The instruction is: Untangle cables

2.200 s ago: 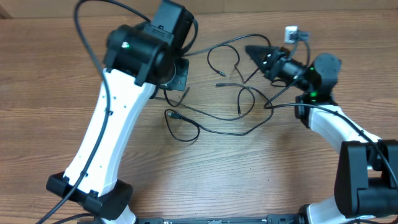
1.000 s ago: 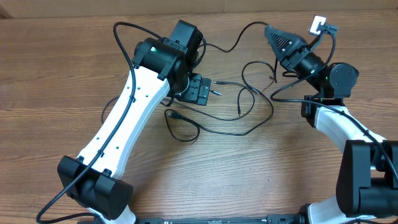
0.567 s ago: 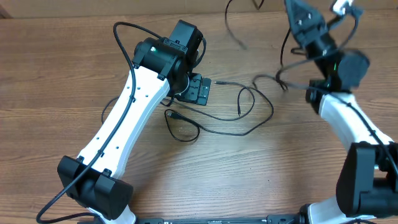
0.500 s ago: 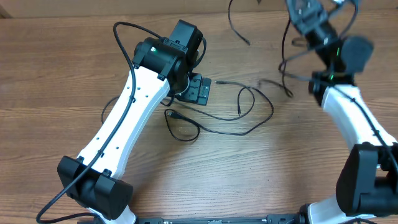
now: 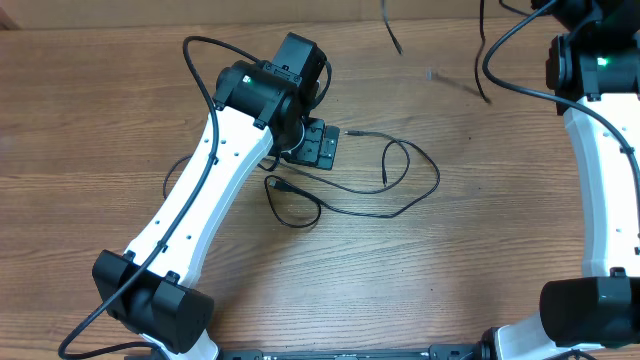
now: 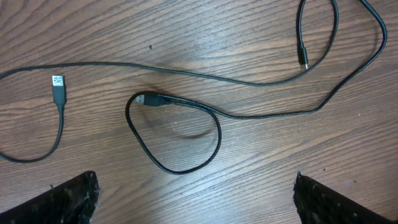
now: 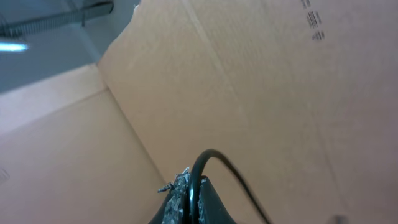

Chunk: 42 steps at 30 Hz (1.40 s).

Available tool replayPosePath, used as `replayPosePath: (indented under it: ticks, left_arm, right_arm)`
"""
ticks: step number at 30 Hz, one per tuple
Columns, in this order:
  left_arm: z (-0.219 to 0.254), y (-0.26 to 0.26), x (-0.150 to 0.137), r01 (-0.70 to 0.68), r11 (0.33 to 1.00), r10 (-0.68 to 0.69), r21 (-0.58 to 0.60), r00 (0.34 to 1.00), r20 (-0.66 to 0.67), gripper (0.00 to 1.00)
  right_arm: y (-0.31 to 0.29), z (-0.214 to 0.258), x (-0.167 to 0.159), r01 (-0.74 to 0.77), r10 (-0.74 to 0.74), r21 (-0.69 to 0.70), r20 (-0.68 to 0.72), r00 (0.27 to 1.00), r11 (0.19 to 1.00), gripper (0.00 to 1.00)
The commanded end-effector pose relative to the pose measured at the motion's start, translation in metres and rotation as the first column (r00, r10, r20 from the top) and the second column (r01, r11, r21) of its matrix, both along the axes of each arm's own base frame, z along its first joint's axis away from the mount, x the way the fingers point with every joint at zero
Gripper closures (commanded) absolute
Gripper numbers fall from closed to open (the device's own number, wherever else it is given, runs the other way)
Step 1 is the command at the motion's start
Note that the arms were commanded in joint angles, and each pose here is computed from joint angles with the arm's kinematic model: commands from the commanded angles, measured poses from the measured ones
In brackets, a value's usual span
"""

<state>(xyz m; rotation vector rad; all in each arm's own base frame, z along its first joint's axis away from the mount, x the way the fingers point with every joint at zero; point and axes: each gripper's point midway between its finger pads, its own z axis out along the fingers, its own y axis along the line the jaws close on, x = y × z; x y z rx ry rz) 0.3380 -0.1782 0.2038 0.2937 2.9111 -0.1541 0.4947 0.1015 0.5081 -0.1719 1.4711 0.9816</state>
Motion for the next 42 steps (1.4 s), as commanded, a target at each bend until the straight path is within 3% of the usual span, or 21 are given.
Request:
replayPosePath:
  ticks: [1, 11, 19, 27, 34, 42]
  left_arm:
    - [0.002, -0.002, -0.001, 0.012, 1.0, -0.012, -0.007, 1.0, 0.005, 0.0]
    - [0.002, -0.002, -0.001, 0.012, 1.0, -0.012, -0.007, 1.0, 0.005, 0.0]
    - [0.002, -0.002, -0.001, 0.012, 1.0, -0.012, -0.007, 1.0, 0.004, 0.0]
    - [0.002, -0.002, -0.001, 0.012, 1.0, -0.012, -0.007, 1.0, 0.004, 0.0]
    - [0.002, -0.002, -0.001, 0.012, 1.0, -0.012, -0.007, 1.0, 0.005, 0.0]
    - [0.002, -0.002, -0.001, 0.012, 1.0, -0.012, -0.007, 1.0, 0.005, 0.0]
  right_arm:
    - [0.004, 0.007, -0.004, 0.012, -0.002, -0.099, 0.107, 0.994, 0.995, 0.96]
    - [0.05, -0.044, 0.024, -0.058, 0.095, -0.241, 0.147, 0.985, 0.969, 0.96]
    - [0.103, -0.077, 0.033, -0.22, 0.259, -0.228, 0.161, 0.952, 0.949, 0.96]
    - [0.122, -0.085, 0.038, -0.232, 0.287, -0.237, 0.228, 0.931, 0.943, 0.96]
    - [0.069, -0.109, 0.063, -0.163, 0.195, -0.243, 0.115, 0.974, 0.956, 0.96]
    - [-0.057, -0.161, 0.092, 0.048, -0.059, -0.364, -0.018, 0.998, 0.93, 0.96]
